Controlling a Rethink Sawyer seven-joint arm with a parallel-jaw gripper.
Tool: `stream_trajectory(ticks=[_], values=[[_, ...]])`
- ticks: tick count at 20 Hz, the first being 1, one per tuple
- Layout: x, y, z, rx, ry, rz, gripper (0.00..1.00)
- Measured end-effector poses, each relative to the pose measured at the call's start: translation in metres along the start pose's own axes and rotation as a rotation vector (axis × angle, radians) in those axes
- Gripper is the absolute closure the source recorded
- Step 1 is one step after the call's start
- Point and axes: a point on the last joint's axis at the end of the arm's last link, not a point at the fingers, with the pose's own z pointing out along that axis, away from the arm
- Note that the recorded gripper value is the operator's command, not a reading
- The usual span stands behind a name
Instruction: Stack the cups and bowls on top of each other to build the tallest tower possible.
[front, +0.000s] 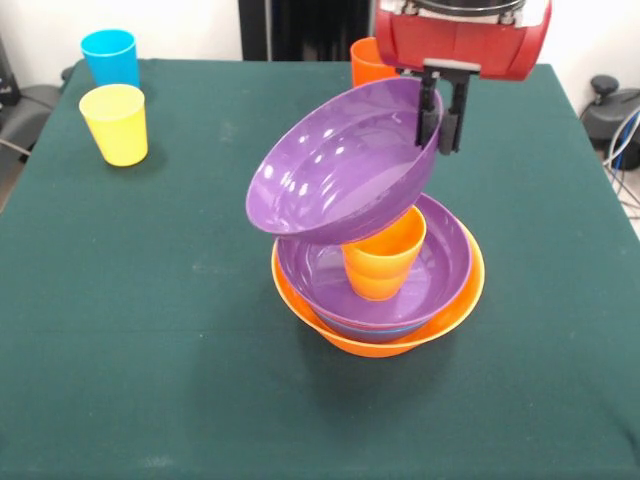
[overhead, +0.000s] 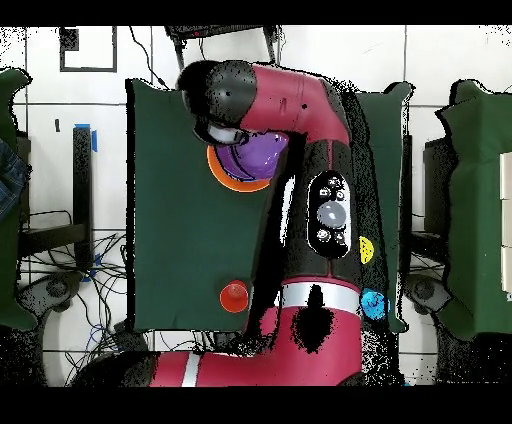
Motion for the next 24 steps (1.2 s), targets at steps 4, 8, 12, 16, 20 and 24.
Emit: stream_trajectory(ticks=[4,8,12,16,20,24], values=[[-0.013,-0.010,0.000,-0.003,-0.016,0.014,1.00],[-0.026,-0.023,0.001,-0.006,-0.017,0.032,1.00],[-0.030,-0.030,0.004,-0.001,0.001,0.040,1.00],[-0.030,-0.026,0.009,0.005,0.012,0.032,1.00],[-0.027,-0.019,0.011,0.008,0.015,0.020,1.00],[-0.023,-0.010,0.014,0.011,0.017,0.007,1.00]])
